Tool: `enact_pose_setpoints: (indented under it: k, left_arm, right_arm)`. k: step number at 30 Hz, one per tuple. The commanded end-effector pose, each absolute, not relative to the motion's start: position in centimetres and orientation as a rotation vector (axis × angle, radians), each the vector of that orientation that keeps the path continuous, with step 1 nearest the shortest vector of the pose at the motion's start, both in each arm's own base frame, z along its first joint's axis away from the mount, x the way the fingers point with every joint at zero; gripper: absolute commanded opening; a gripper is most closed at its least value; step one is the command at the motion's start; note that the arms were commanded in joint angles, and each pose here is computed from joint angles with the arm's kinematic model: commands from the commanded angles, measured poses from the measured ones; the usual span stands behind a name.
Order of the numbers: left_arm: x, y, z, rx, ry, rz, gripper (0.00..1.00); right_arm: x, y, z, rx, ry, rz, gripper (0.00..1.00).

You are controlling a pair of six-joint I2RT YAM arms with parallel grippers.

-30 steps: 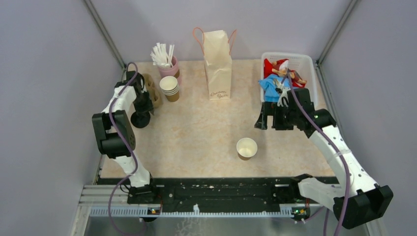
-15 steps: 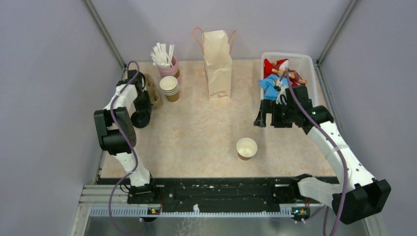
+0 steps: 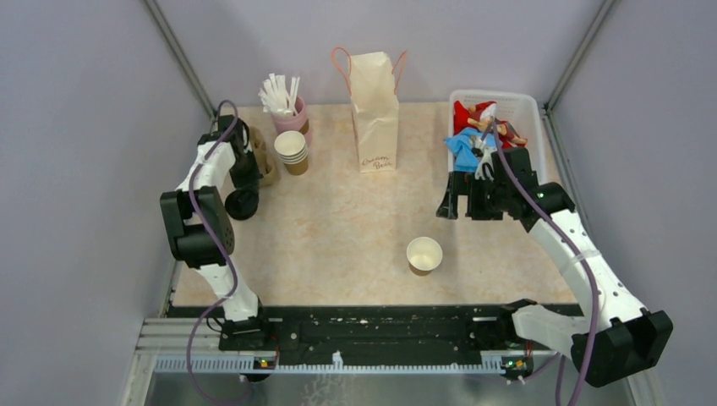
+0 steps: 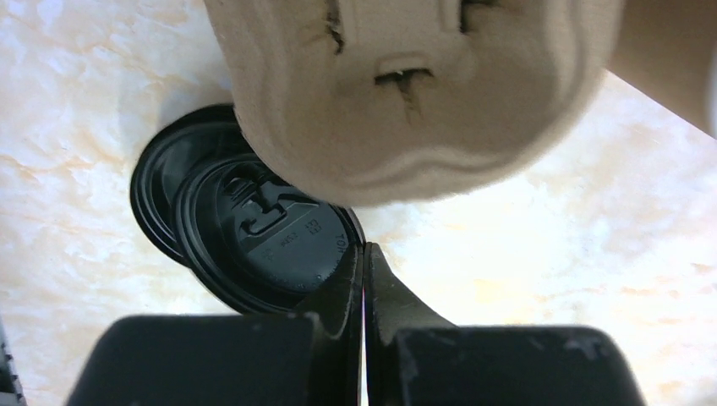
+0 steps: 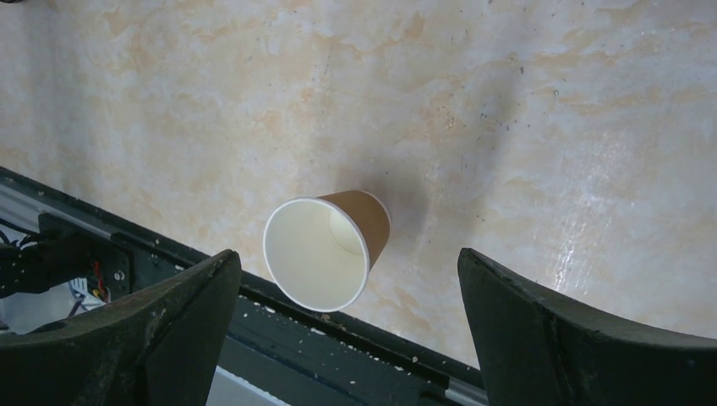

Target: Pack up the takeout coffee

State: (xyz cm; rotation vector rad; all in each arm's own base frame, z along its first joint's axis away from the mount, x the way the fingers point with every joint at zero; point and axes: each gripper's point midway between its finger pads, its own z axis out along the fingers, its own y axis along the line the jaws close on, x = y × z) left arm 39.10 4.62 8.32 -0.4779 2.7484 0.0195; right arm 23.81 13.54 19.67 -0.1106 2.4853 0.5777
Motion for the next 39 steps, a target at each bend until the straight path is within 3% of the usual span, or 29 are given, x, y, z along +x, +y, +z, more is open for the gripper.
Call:
enact_pose_setpoints:
  k: [1,8,16,21,39]
  left_arm:
    - [39.2,1.2,16.0,-0.469,2.587,-0.218,0.0]
    - [34.6,-11.8,26.4,-0.281,2.256,-1.037,0.0]
    - [25.5,-25.2,36.1,0.114,1.905,-1.755,0.0]
    - [22.8,-28.9,36.6,0.165,1.899,-1.896,0.0]
    - [21.2,-31.6,36.0,0.221,1.936,-1.97,0.0]
  right_arm:
    - [23.5,14.1,22.5,-0.146,2.405,0.623,0.99]
    - [21.4,15.8,24.2,-0.158,2.379,0.805,0.99]
    - [19.6,21.7,30.8,-0.199,2.059,1.38,0.97]
    - [18.6,24.4,34.3,-0.154,1.869,1.629,0.99]
    - [19.3,25.6,31.7,-0.062,1.958,1.536,0.99]
